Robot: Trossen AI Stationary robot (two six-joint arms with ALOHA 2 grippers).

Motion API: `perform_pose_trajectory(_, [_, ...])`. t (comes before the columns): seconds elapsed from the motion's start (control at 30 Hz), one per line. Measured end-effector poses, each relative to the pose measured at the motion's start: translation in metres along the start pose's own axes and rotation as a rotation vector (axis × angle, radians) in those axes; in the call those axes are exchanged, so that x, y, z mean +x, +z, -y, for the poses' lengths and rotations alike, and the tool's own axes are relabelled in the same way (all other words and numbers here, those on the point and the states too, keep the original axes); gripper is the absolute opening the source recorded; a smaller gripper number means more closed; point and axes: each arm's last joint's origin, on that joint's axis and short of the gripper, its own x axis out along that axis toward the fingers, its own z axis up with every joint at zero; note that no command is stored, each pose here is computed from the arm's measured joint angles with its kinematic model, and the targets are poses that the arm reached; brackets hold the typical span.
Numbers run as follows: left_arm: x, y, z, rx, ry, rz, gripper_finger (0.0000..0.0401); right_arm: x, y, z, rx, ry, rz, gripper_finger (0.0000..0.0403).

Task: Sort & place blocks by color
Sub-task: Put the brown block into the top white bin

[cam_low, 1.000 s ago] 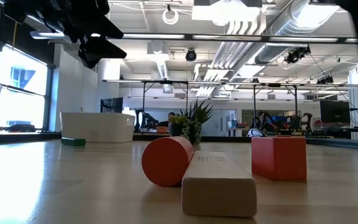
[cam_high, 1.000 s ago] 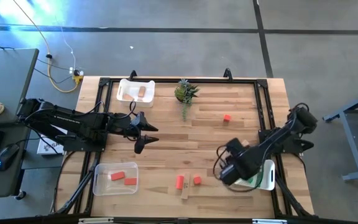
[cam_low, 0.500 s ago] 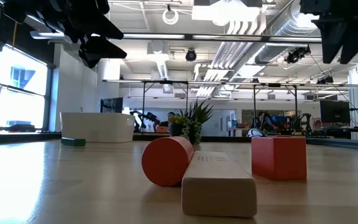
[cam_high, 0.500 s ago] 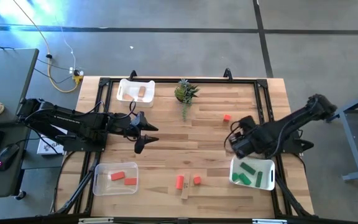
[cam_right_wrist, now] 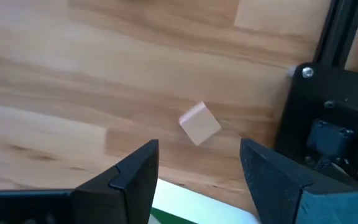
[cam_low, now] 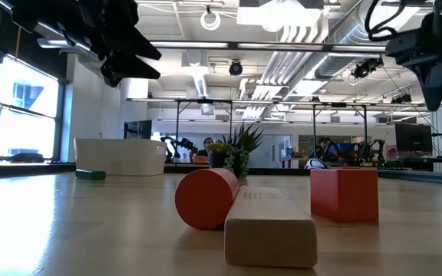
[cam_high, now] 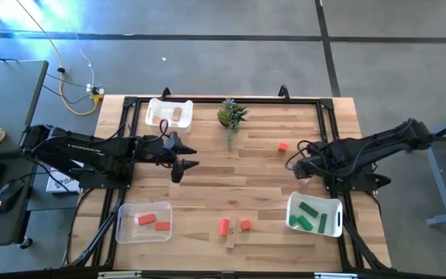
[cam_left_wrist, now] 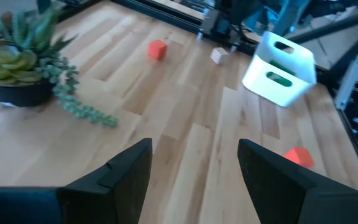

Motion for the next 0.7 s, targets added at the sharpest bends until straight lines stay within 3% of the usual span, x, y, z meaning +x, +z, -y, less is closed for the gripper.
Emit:
perform_pose_trajectory(0.4, [0.002, 0.006, -0.02, -0.042, 0.082, 0.024, 0.0225, 0.025, 0.018, -0.016, -0.28, -0.061, -0.162, 0.021])
perform_pose_trajectory(0.7, [0.002, 0.008, -0.026, -0.056, 0.109, 0.031, 0.0225, 0.05, 0.031, -0.029, -0.397, -0.156, -0.252, 0.0244])
